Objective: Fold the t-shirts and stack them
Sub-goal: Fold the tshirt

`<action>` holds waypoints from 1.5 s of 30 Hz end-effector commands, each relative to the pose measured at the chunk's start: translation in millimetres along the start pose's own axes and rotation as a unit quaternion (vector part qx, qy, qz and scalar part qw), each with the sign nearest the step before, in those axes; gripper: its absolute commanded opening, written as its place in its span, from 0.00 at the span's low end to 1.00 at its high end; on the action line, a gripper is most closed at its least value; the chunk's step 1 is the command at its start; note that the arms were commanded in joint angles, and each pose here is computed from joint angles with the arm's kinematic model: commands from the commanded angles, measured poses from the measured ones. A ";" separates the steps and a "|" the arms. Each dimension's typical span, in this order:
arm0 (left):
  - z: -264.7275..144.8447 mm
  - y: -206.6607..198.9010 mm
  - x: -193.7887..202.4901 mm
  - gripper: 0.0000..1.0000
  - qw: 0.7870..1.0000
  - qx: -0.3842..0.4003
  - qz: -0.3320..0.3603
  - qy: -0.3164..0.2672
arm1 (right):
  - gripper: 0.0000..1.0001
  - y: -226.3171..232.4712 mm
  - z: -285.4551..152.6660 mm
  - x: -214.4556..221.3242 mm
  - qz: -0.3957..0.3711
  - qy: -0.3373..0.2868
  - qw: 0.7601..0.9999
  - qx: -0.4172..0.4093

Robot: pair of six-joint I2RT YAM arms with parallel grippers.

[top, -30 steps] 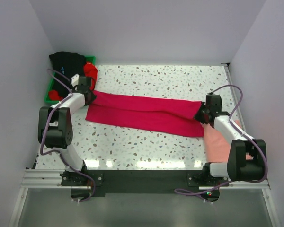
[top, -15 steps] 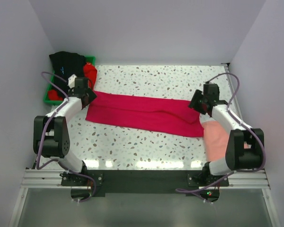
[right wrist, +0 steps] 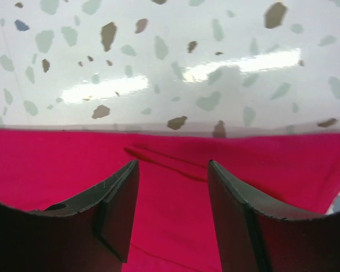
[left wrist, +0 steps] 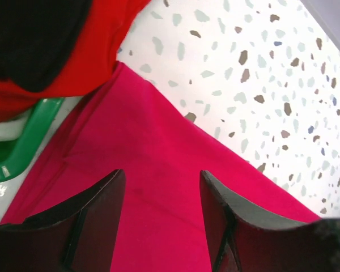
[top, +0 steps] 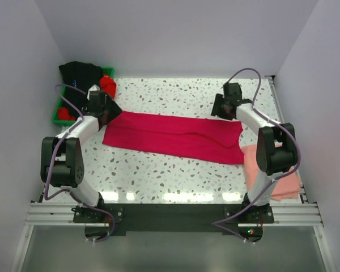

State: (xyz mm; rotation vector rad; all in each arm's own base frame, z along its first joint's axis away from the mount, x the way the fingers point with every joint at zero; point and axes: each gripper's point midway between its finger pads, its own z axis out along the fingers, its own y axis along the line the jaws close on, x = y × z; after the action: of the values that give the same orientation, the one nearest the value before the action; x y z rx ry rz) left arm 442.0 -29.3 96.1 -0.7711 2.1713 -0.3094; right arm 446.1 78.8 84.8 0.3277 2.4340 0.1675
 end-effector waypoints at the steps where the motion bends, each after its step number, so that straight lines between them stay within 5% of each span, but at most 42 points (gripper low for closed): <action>1: -3.2 -27.9 -3.5 0.60 0.998 0.066 0.019 -0.004 | 0.56 28.0 4.0 -10.7 -0.043 -0.011 0.999 -0.017; 17: -7.2 -42.4 -0.1 0.61 0.995 0.101 0.022 -0.002 | 0.57 49.2 37.9 23.0 -0.100 0.020 0.995 0.003; 25: -6.4 -40.3 3.1 0.60 0.995 0.099 0.020 0.002 | 0.14 47.9 24.5 28.5 -0.084 0.009 0.996 0.015; 28: -6.6 -39.7 3.8 0.60 0.995 0.098 0.019 0.003 | 0.06 47.6 14.5 31.6 -0.073 0.005 0.997 0.010; 45: -7.3 -41.2 6.7 0.59 0.995 0.102 0.015 0.007 | 0.01 71.9 -48.7 79.2 -0.040 -0.015 0.998 -0.053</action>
State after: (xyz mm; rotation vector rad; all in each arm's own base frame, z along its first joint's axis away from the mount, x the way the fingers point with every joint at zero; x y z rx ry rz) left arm 443.9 -60.9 100.1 -0.6576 2.1761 -0.4766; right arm 371.1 152.7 70.9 0.1514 2.4684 0.1840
